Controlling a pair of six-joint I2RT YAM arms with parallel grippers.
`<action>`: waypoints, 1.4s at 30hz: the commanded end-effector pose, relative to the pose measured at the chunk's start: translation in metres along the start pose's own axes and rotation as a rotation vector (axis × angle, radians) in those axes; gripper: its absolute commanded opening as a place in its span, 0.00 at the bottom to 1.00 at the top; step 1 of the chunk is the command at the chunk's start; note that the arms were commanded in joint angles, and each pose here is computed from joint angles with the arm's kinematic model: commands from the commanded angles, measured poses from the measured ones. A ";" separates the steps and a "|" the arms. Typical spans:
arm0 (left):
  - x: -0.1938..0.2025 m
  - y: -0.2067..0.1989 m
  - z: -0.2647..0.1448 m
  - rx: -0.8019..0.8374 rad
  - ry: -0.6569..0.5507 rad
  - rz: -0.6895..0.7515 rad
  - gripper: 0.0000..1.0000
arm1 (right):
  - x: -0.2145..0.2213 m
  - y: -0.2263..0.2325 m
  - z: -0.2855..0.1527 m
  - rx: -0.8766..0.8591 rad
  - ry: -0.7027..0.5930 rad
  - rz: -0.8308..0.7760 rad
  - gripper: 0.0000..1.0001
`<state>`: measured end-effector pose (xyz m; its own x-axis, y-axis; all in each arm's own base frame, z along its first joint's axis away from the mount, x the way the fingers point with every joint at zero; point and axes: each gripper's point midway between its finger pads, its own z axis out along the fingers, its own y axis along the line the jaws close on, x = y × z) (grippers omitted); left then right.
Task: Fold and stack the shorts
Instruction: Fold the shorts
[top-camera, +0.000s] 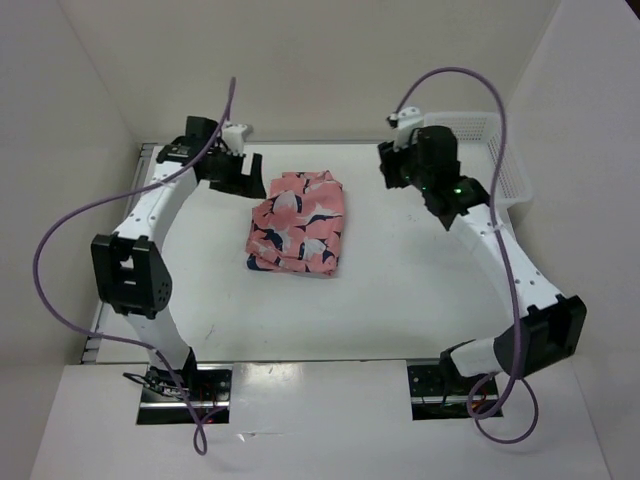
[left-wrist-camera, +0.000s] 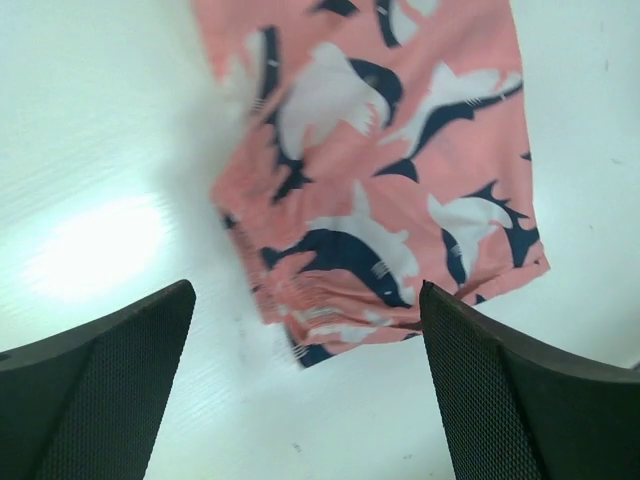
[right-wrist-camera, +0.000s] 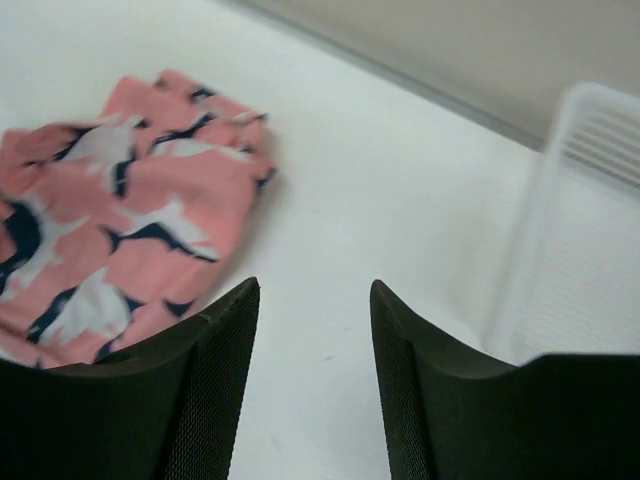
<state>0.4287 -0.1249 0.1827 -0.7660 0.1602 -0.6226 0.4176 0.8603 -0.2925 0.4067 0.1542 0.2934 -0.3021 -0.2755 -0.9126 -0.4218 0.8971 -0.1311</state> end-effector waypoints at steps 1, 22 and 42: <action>-0.025 0.028 -0.044 -0.122 -0.135 0.006 1.00 | 0.017 -0.070 -0.025 0.218 0.017 0.108 0.54; 0.054 0.183 -0.236 -0.776 -0.379 -0.300 1.00 | 0.058 -0.148 -0.135 0.496 -0.091 0.268 0.71; 0.055 0.167 -0.235 -0.703 -0.424 -0.277 1.00 | 0.068 -0.133 -0.153 0.481 -0.093 0.229 0.79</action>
